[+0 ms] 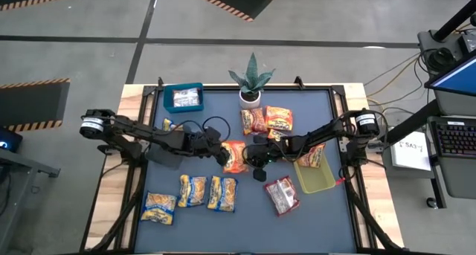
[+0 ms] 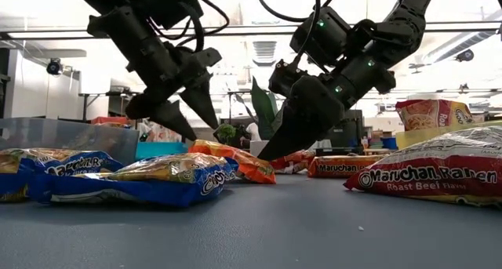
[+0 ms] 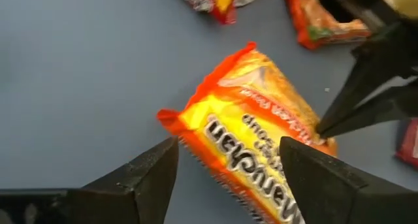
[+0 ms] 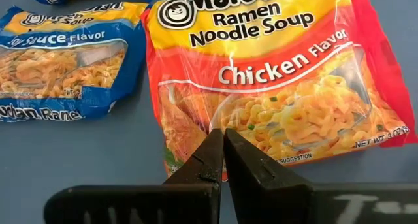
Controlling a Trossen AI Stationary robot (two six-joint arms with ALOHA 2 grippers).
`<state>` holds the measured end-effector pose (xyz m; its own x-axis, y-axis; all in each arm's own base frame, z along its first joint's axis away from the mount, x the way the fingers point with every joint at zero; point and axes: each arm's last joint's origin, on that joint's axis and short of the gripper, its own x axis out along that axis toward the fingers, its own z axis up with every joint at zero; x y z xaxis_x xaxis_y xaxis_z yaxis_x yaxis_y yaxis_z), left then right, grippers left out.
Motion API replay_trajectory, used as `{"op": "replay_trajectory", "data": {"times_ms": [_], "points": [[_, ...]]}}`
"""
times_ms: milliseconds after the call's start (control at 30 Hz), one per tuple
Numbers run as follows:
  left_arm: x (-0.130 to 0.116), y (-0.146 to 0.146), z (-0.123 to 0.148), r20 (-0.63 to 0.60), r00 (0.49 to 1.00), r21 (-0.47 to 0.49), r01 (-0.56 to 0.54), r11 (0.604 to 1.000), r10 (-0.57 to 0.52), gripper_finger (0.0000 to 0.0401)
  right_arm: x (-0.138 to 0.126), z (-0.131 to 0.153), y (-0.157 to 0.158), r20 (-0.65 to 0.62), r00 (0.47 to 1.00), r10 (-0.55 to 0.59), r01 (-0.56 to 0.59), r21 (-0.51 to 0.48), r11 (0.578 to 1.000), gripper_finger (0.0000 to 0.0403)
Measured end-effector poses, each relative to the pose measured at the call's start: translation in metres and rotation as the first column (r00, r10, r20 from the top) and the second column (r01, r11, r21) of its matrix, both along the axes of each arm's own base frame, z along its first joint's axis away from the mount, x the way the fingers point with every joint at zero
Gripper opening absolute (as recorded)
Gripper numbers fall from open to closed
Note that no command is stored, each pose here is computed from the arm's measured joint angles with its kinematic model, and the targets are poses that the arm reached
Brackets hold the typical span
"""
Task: Sort Maruchan noodles
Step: Put the orange noodle pack into the blue bin
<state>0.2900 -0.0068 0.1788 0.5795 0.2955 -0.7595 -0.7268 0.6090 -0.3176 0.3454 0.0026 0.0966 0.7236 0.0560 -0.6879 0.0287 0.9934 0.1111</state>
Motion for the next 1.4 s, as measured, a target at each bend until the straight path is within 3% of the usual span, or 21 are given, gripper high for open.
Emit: {"op": "replay_trajectory", "data": {"times_ms": [367,967,1400], "points": [[0.006,0.001,-0.015,-0.018,0.999,-0.021,-0.039,0.999,0.039,0.0324,0.000,0.000,0.000,0.009,1.000,0.004,-0.004,-0.007,1.000,0.0009],[0.023,0.001,-0.038,0.025,0.999,-0.007,-0.039,0.999,0.039,0.0312,0.001,0.001,0.000,0.017,1.000,0.002,-0.002,-0.009,1.000,0.0009],[0.023,-0.002,-0.039,0.023,0.999,0.015,-0.037,0.999,0.036,0.0310,0.001,0.001,0.000,0.027,1.000,0.002,-0.002,-0.009,1.000,0.0009]]}}
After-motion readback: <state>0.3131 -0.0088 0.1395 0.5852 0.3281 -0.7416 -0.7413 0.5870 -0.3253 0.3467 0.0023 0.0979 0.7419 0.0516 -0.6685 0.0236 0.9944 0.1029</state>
